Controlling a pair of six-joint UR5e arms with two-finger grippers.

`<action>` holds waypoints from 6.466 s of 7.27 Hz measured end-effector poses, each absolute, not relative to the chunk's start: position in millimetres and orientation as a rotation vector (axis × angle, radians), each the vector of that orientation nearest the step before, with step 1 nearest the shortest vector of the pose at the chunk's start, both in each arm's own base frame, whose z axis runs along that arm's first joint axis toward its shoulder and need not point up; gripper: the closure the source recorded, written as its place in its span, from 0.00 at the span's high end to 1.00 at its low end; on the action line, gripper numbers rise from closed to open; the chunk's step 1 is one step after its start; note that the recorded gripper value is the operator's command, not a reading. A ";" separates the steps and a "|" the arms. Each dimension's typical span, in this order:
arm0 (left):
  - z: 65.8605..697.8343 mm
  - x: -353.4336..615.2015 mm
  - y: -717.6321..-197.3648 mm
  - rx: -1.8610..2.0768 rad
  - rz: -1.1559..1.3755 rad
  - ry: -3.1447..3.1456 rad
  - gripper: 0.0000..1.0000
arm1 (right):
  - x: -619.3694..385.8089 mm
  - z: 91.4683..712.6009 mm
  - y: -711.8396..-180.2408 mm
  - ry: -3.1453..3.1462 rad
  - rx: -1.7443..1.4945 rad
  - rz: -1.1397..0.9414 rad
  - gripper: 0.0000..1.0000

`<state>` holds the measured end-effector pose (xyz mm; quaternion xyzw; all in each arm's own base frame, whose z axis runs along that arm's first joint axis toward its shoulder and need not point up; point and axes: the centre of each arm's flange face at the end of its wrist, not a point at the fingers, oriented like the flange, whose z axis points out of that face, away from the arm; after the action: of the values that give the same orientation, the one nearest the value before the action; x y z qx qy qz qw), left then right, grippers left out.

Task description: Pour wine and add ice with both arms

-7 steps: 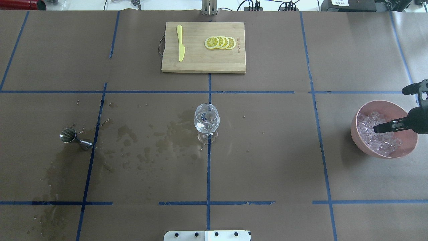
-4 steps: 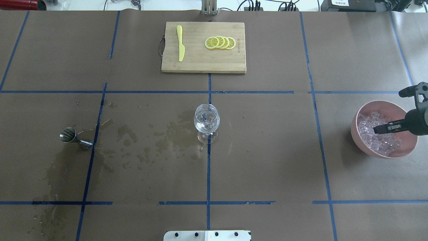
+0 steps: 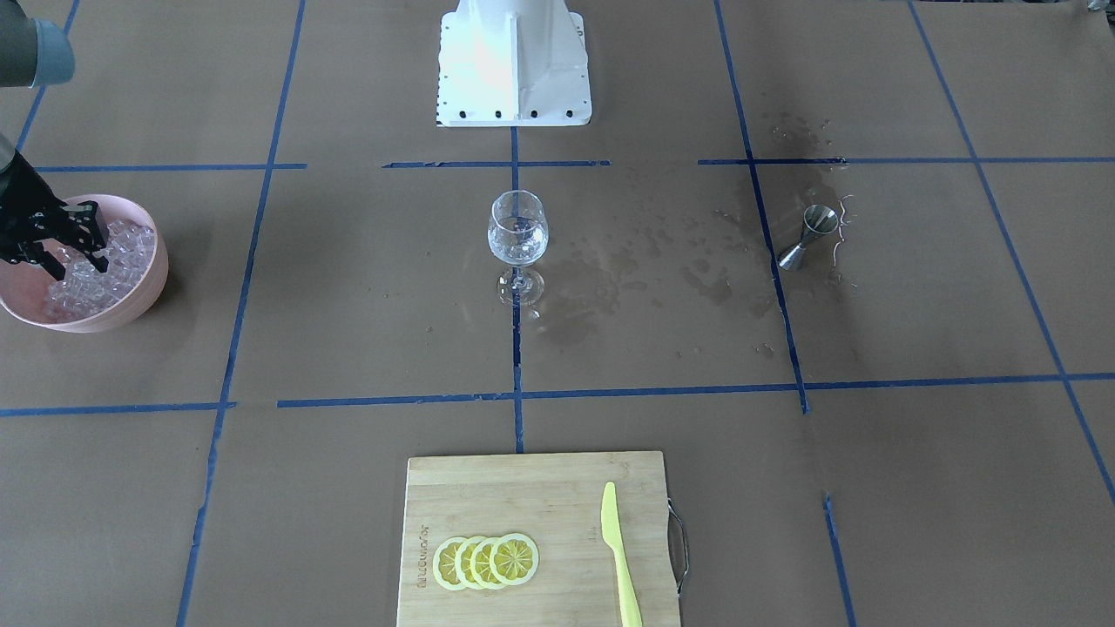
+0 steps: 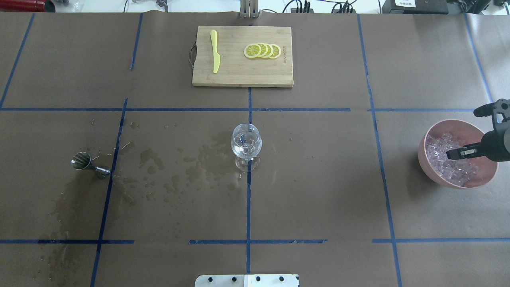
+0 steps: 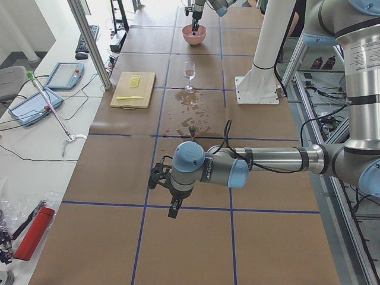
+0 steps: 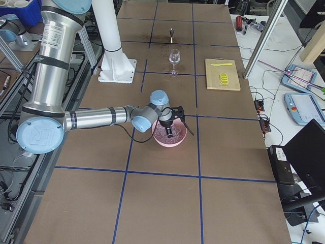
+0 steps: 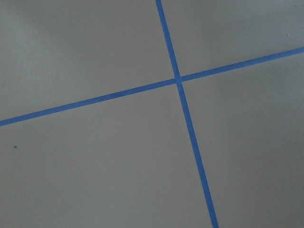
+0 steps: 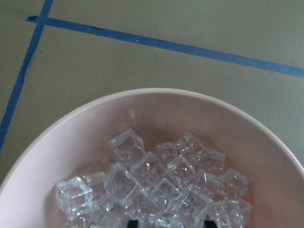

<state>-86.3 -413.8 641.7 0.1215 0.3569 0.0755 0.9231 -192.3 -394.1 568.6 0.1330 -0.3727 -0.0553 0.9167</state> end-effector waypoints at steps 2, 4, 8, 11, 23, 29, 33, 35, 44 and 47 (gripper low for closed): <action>642.0 -86.3 -413.7 0.249 0.155 0.733 1.00 | -193.5 565.2 -393.8 -0.774 0.276 -0.123 0.00; 641.8 -86.2 -413.8 0.249 0.155 0.734 1.00 | -189.8 536.6 -393.5 -0.808 0.318 -0.133 0.00; 641.1 -86.2 -413.9 0.251 0.156 0.734 1.00 | -173.9 415.0 -425.4 -1.008 0.429 -0.161 0.00; 641.0 -86.2 -413.9 0.252 0.156 0.733 1.00 | -211.6 318.0 -473.3 -1.027 0.384 -0.128 0.00; 640.6 -85.9 -414.7 0.253 0.158 0.733 1.00 | -493.8 67.6 -400.0 -0.823 0.262 0.055 0.00; 643.2 -86.3 -413.7 0.248 0.155 0.733 1.00 | -510.8 60.4 -384.1 -0.813 0.247 0.069 0.19; 645.1 -86.2 -411.6 0.244 0.153 0.733 1.00 | -510.0 62.5 -386.7 -0.799 0.273 0.076 0.23; 645.2 -86.2 -411.5 0.243 0.153 0.733 1.00 | -510.0 64.6 -387.7 -0.793 0.280 0.078 0.55; 643.2 -86.0 -412.4 0.247 0.155 0.734 1.00 | -432.6 111.2 -430.5 -0.763 0.306 -0.017 0.99; 641.0 -85.8 -413.3 0.251 0.157 0.734 1.00 | -340.1 195.2 -471.7 -0.695 0.318 -0.175 0.99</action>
<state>-85.8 -413.3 641.0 0.1223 0.3573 0.0763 0.9228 -340.1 -471.7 195.2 0.1549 -0.3388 -0.0851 0.9241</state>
